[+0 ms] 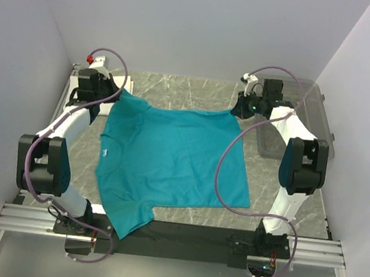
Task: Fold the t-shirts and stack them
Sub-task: Flatten the tshirt out, then fold the tshirt
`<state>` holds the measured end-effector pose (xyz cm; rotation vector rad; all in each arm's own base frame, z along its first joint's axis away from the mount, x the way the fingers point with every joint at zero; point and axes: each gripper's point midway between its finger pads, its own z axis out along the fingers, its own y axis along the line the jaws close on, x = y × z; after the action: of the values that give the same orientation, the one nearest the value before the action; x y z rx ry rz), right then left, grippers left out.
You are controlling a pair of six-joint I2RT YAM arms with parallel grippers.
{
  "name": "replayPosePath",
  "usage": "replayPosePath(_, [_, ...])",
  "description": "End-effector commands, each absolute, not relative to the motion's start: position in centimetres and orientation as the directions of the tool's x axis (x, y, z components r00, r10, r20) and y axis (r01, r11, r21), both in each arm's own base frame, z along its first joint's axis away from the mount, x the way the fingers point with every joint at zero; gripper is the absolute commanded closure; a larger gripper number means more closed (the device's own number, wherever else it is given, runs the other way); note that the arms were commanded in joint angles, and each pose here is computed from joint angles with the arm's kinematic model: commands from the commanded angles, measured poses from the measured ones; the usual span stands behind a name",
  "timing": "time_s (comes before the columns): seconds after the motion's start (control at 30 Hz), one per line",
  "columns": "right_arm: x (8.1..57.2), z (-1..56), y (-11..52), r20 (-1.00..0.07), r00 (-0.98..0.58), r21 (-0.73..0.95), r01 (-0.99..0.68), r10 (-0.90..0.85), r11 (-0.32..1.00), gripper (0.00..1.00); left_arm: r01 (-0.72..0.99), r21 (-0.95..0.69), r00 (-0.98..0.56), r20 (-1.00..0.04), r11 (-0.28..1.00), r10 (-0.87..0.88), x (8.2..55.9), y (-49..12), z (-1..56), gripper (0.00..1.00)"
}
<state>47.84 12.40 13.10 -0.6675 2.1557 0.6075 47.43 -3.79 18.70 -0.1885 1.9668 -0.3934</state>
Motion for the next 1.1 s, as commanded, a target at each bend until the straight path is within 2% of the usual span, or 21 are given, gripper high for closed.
replayPosePath(0.0, [47.2,17.5,12.4,-0.851,-0.465,0.163,-0.674,-0.243,0.720,1.00,0.098,-0.331,-0.408,-0.873,0.939,-0.265,45.9,-4.2,19.6,1.00])
replayPosePath(0.2, [46.4,18.3,11.4,-0.863,-0.453,0.173,-0.679,-0.222,0.714,1.00,0.098,-0.293,-0.414,-0.881,0.951,-0.229,44.7,-3.8,18.8,1.00])
replayPosePath(0.53, [45.4,16.1,10.2,-0.831,-0.488,0.162,-0.669,-0.265,0.725,1.00,0.166,-0.229,-0.394,-0.907,0.959,-0.149,42.5,-3.9,19.9,1.00])
replayPosePath(1.07, [44.5,14.2,10.0,-0.805,-0.519,0.173,-0.670,-0.289,0.722,1.00,0.195,-0.243,-0.497,-0.860,0.950,-0.118,37.5,-4.7,17.6,1.00])
